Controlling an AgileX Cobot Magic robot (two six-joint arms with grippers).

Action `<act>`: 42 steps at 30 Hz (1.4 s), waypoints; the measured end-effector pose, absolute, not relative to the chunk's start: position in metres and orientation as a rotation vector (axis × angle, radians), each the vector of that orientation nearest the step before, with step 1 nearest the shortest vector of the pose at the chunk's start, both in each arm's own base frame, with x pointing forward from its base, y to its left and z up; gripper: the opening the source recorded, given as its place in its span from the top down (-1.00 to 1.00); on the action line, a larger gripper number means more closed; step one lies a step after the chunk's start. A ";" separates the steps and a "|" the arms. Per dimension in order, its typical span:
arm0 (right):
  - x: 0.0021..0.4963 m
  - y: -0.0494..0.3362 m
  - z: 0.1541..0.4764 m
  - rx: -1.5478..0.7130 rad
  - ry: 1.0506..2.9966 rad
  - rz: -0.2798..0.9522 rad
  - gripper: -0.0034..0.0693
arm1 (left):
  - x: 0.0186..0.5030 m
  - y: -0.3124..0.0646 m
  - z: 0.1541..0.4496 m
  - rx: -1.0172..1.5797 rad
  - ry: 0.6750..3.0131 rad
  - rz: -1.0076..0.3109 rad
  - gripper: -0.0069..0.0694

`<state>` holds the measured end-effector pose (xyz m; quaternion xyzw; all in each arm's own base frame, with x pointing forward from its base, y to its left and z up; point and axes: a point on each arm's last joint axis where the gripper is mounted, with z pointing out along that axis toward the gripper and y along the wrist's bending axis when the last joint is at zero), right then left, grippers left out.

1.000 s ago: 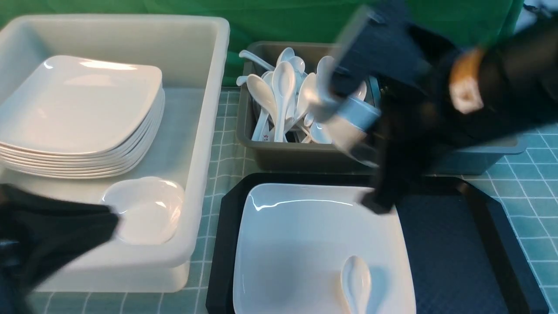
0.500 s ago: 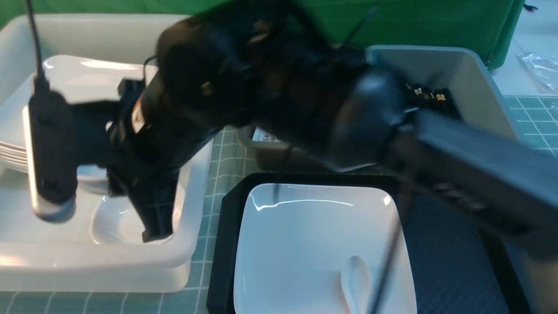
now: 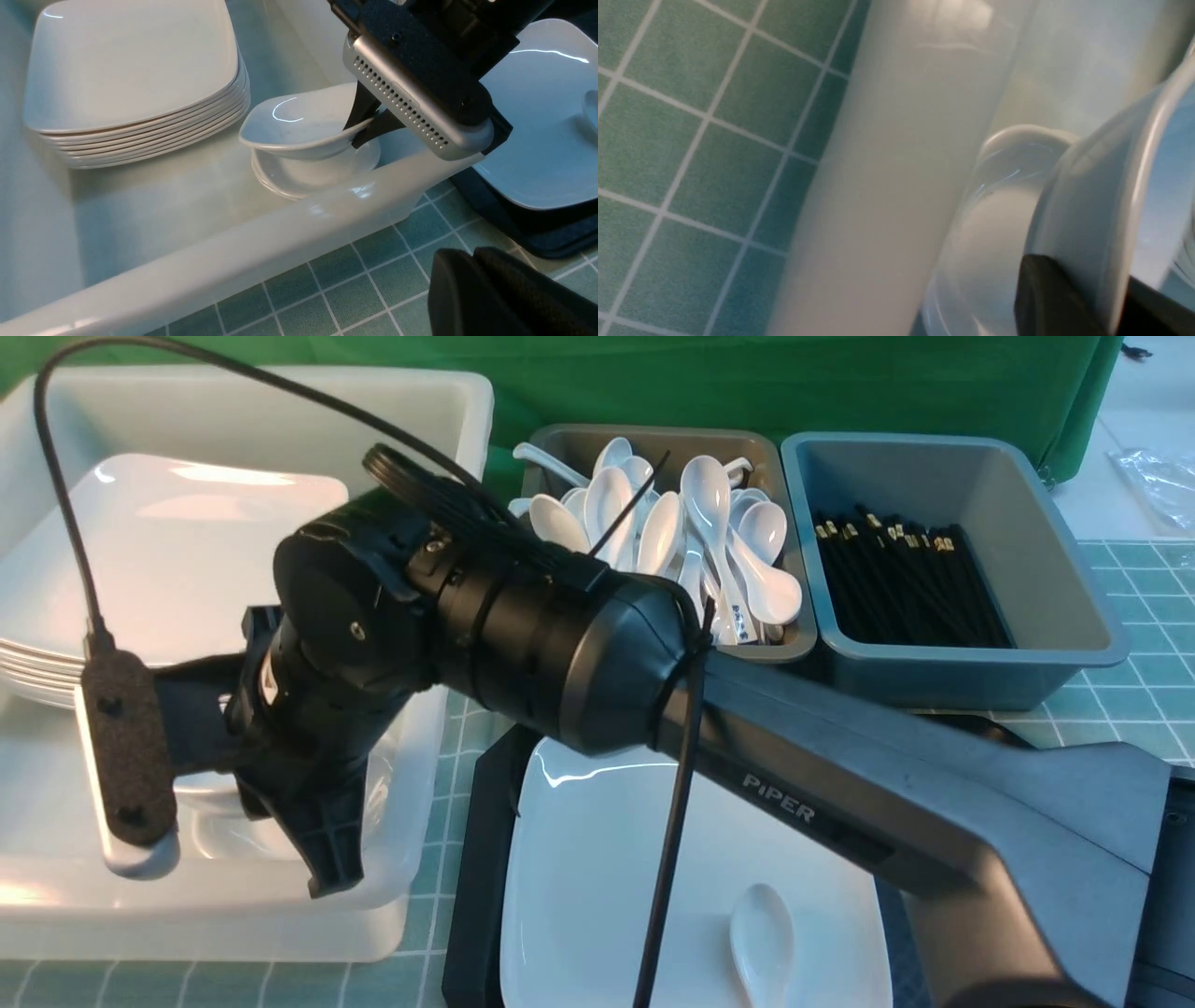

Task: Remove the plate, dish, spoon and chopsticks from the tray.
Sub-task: Use the right arm to put the small plate into the large storage box on the left, then use the left arm to grab a soup spoon from the plate

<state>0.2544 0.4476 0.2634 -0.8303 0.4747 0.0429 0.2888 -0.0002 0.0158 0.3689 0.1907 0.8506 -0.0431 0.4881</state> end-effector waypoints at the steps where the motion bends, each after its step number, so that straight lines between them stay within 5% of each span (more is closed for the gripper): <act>1: 0.255 0.447 0.263 -2.215 1.271 0.107 0.48 | 0.000 0.016 0.369 0.464 2.068 -0.105 0.79; 6: 0.256 0.446 0.263 -2.208 1.311 0.095 0.11 | -0.001 0.014 0.369 0.482 2.069 -0.131 0.79; 11: 0.252 0.440 0.265 -2.231 1.396 0.107 0.07 | -0.003 0.010 0.368 0.522 2.066 -0.166 0.79; 16: 0.240 0.414 0.302 -2.231 1.556 0.099 0.07 | -0.003 0.009 0.368 0.531 2.066 -0.183 0.79; 24: 0.239 0.355 0.388 -1.661 1.888 -0.140 0.53 | 0.013 -0.010 0.374 0.578 2.061 -0.299 0.79; 27: 0.229 0.298 0.409 -1.390 2.080 -0.150 0.81 | 0.046 -0.035 0.371 0.653 2.176 -0.353 0.79; 34: 0.194 0.193 0.393 -1.033 2.366 -0.164 0.84 | 0.109 -0.078 0.352 0.762 2.327 -0.430 0.79; 38: 0.149 0.126 0.361 -0.854 2.476 -0.159 0.83 | 0.174 -0.124 0.314 0.810 2.415 -0.570 0.79; 42: 0.126 0.099 0.348 -0.772 2.490 -0.129 0.81 | 0.201 -0.155 0.286 0.830 2.493 -0.635 0.79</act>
